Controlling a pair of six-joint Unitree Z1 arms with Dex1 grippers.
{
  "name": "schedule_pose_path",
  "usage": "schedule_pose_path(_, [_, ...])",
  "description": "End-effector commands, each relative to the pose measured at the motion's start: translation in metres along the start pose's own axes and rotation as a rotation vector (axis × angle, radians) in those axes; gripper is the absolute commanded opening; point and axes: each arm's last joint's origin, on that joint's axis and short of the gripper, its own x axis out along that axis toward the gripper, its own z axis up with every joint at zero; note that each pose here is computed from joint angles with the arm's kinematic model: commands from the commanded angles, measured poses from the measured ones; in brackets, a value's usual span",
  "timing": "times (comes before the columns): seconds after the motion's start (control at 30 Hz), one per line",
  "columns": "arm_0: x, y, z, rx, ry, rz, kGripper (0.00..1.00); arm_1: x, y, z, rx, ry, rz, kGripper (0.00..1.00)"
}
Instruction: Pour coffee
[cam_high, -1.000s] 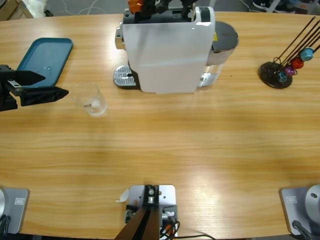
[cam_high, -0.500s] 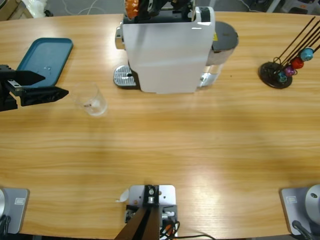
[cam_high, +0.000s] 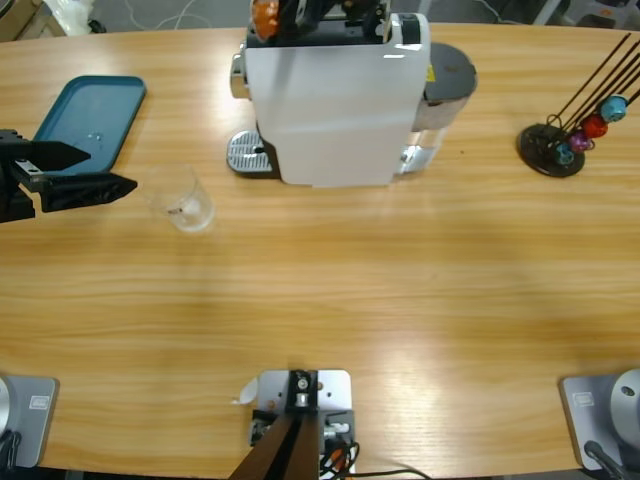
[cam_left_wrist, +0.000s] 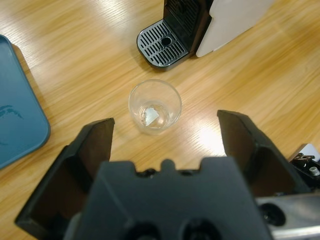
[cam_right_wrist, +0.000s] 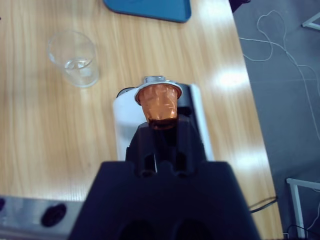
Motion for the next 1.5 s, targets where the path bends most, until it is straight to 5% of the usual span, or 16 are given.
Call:
schedule_pose_path(0.03, [0.007, 0.001, -0.008, -0.006, 0.030, 0.009, 0.881, 0.020, -0.007, -0.014, 0.013, 0.058, 0.023, 0.000])
schedule_pose_path(1.3, [0.007, 0.001, -0.008, -0.006, 0.030, 0.009, 0.881, 0.033, -0.013, -0.026, 0.048, 0.173, 0.015, 0.000])
schedule_pose_path(1.33, [0.007, 0.001, -0.008, -0.006, 0.030, 0.009, 0.881, 0.034, -0.013, -0.026, 0.049, 0.176, 0.017, 0.012])
schedule_pose_path(1.43, [0.007, 0.001, -0.008, -0.006, 0.031, 0.009, 0.881, 0.038, -0.016, -0.025, 0.059, 0.186, 0.028, 0.305])
schedule_pose_path(1.5, [0.007, 0.001, -0.008, -0.006, 0.032, 0.009, 0.881, 0.040, -0.017, -0.024, 0.062, 0.193, 0.035, 0.374])
